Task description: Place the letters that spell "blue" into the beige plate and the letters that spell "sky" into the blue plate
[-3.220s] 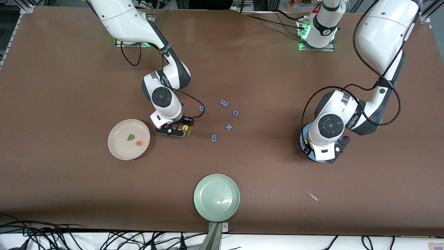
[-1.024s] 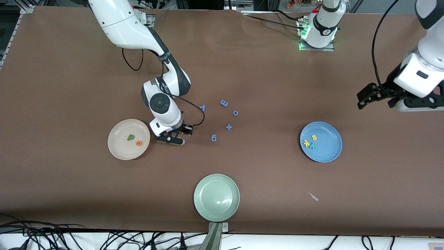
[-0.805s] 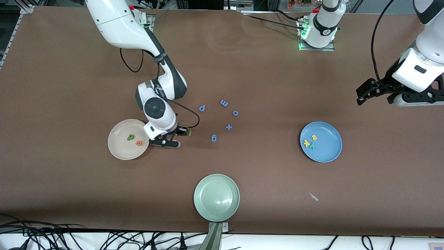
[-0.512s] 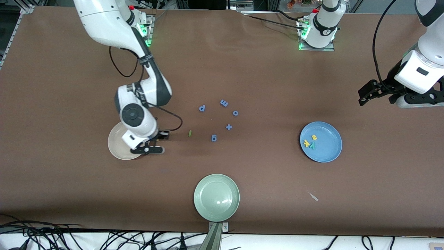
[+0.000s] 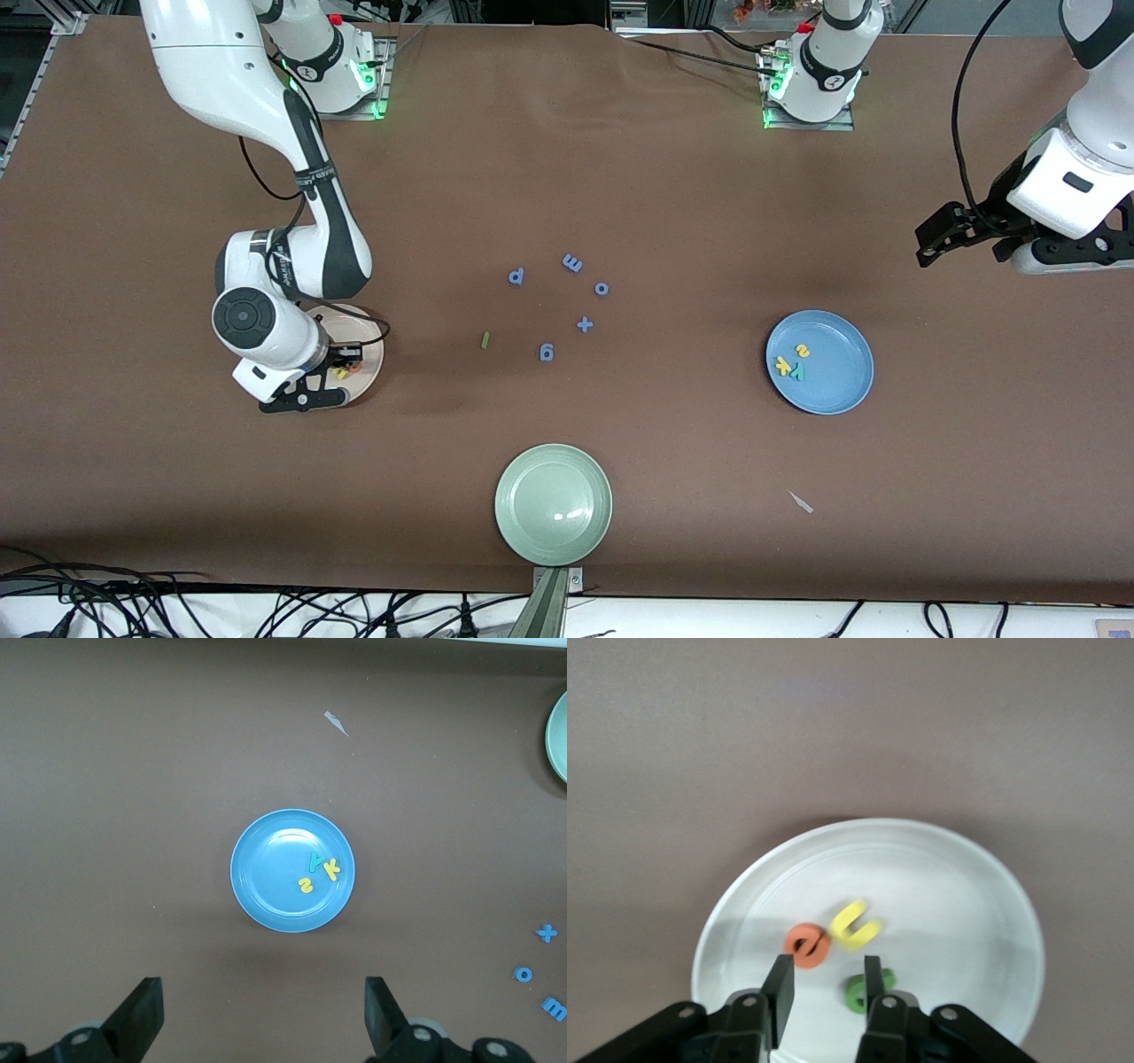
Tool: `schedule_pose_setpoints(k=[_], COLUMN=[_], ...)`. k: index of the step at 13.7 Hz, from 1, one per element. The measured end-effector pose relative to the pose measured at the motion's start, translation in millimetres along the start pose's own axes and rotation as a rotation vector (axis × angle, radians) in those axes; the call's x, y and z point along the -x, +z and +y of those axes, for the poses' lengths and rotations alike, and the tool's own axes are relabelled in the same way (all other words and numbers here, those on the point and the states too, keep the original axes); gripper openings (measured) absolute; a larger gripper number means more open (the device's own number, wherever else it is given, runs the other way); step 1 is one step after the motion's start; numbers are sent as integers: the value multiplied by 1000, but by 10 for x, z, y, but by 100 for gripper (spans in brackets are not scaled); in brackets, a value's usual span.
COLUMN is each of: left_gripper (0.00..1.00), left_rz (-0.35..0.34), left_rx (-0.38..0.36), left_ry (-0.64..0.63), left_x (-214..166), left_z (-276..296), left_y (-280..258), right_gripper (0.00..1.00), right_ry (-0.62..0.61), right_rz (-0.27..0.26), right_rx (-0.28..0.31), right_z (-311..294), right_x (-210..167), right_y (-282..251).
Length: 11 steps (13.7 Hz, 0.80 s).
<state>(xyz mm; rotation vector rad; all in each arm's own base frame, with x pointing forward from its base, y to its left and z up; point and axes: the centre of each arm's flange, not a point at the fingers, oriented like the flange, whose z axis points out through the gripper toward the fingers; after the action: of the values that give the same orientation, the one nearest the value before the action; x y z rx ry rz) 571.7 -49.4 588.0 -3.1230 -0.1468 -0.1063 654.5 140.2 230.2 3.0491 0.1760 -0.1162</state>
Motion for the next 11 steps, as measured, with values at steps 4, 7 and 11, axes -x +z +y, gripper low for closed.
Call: schedule_pose_setpoints(k=[4, 7, 11], left_gripper=[100, 100, 100], left_rz=[1, 0, 0], left_rx=[0, 0, -1], left_ry=[-3, -4, 9], left_x=[-2, -3, -14], left_z=[-17, -25, -91], left_y=[-3, -2, -1], right_gripper=[66, 66, 71], right_ry=[-4, -12, 10], right_rz=[-10, 9, 14], right_rx=[-26, -41, -64], right_z=[-141, -319, -659], right_x=[18, -27, -101], right_y=[-29, -162, -501])
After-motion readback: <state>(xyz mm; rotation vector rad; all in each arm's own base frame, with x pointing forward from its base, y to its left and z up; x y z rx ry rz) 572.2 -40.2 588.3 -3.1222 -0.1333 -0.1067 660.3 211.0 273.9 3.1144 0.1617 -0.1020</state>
